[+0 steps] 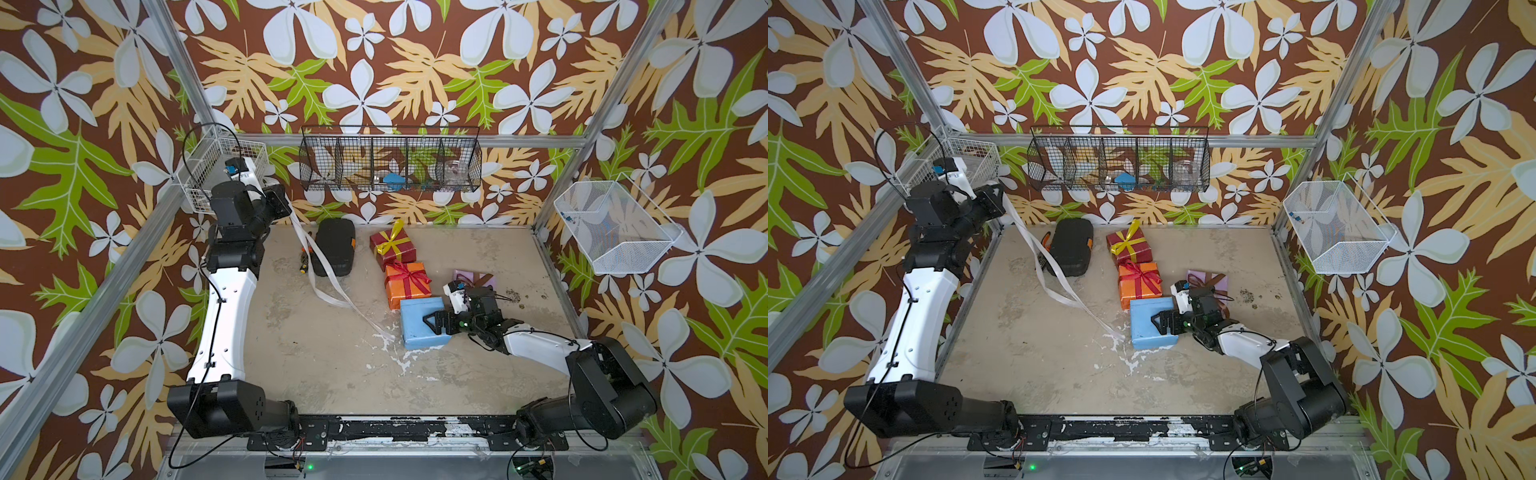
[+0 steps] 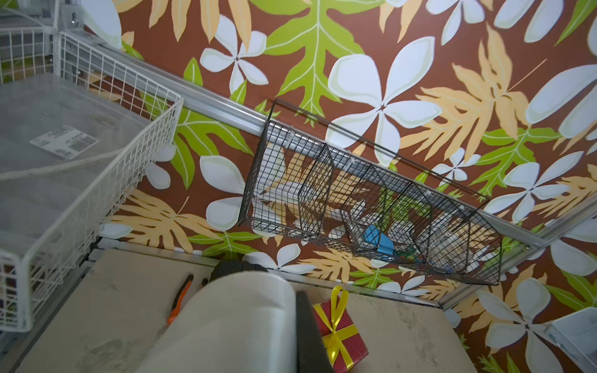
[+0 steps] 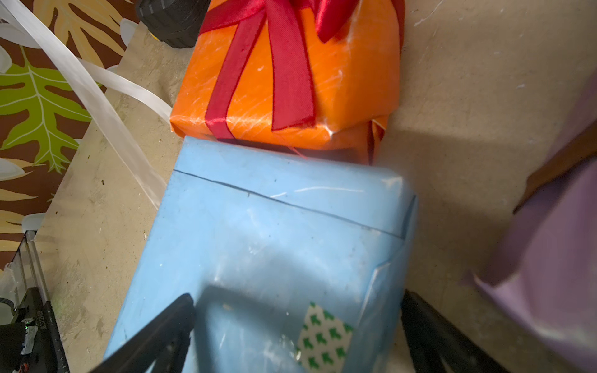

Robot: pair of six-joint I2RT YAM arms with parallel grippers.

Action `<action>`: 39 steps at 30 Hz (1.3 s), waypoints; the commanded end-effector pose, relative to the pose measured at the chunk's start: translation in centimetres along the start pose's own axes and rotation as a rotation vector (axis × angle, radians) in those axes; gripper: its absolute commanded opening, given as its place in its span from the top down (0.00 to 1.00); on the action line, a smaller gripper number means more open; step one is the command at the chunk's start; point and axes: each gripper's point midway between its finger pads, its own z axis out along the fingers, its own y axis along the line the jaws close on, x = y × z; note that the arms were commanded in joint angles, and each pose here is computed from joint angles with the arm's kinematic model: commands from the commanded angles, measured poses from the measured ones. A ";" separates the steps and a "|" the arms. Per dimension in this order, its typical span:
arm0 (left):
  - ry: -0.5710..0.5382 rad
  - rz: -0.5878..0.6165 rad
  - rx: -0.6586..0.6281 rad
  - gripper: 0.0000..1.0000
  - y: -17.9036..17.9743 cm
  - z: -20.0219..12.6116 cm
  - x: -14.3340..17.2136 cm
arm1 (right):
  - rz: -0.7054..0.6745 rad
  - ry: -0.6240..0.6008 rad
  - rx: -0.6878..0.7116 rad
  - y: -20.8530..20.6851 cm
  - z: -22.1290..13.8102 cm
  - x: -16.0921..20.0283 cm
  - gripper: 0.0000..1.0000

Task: Untie the ribbon bows on the gift boxes
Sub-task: Pull the ribbon from the gift box, then place the ribbon at the center of the board.

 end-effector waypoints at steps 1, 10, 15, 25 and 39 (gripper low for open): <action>0.024 0.012 -0.034 1.00 1.3 0.1 2.0 | 0.012 0.096 0.087 -1.9 0.1 2.7 0.00; 0.166 -0.001 -0.269 1.00 9.5 -1.1 14.3 | 0.012 0.092 0.075 -1.7 0.1 2.6 0.00; 0.430 -0.004 -0.322 1.00 12.6 0.6 21.9 | 0.009 0.091 0.065 -1.5 0.0 2.5 0.00; 0.679 0.002 -0.391 0.00 15.3 1.2 27.8 | 0.001 0.086 0.064 -1.3 -0.2 2.4 0.00; 0.702 0.083 -0.127 0.01 5.4 1.5 29.0 | 0.001 0.080 0.062 -0.9 -0.8 1.7 0.00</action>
